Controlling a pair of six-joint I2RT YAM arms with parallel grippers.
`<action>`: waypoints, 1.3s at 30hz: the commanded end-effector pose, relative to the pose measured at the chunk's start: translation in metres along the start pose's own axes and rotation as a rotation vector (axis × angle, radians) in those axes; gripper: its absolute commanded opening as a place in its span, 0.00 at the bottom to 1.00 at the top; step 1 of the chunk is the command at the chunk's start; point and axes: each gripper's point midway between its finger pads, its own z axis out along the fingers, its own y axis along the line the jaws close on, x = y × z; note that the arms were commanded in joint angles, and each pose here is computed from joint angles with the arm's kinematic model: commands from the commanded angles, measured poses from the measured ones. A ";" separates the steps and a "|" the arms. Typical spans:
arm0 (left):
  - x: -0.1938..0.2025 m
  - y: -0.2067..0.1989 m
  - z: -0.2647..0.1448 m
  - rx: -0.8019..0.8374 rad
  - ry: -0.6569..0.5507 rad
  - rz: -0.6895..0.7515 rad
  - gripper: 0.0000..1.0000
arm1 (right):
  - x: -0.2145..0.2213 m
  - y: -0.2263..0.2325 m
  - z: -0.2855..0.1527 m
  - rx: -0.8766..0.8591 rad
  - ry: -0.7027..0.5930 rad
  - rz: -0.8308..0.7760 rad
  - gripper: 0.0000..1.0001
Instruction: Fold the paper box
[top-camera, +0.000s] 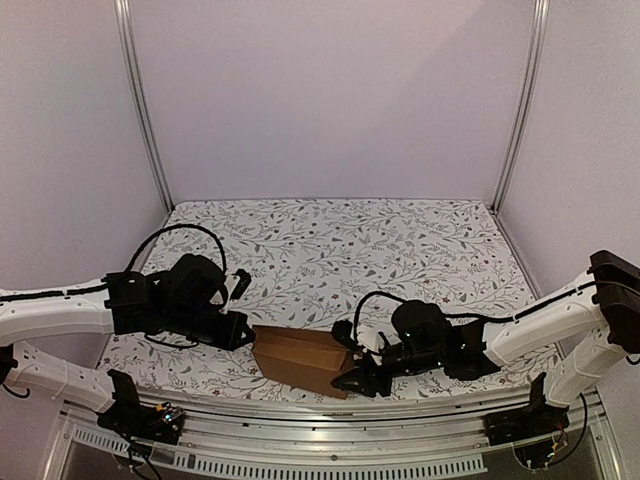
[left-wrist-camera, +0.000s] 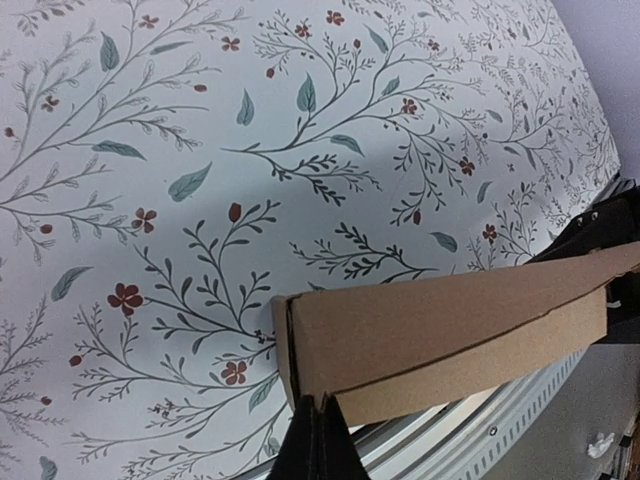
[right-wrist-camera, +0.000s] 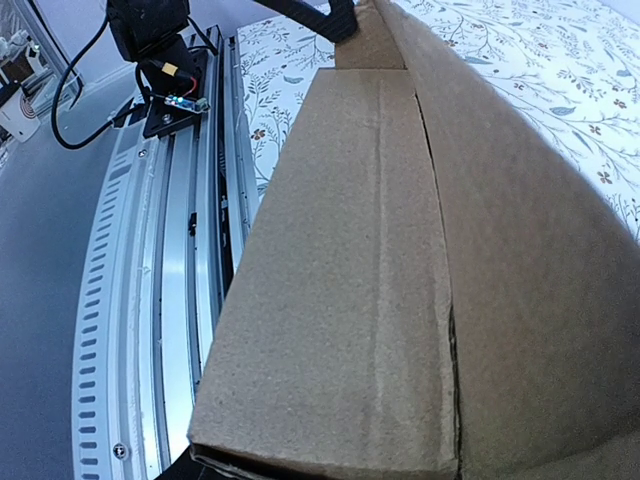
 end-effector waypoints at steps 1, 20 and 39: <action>0.030 0.005 0.007 -0.014 0.083 0.017 0.00 | -0.013 -0.014 -0.001 0.074 -0.062 0.022 0.31; 0.023 0.004 0.007 -0.035 0.058 0.016 0.00 | -0.017 -0.019 -0.010 0.111 -0.087 0.056 0.79; 0.000 0.014 0.008 -0.129 -0.037 -0.078 0.00 | -0.036 -0.041 -0.109 0.359 -0.088 0.115 0.99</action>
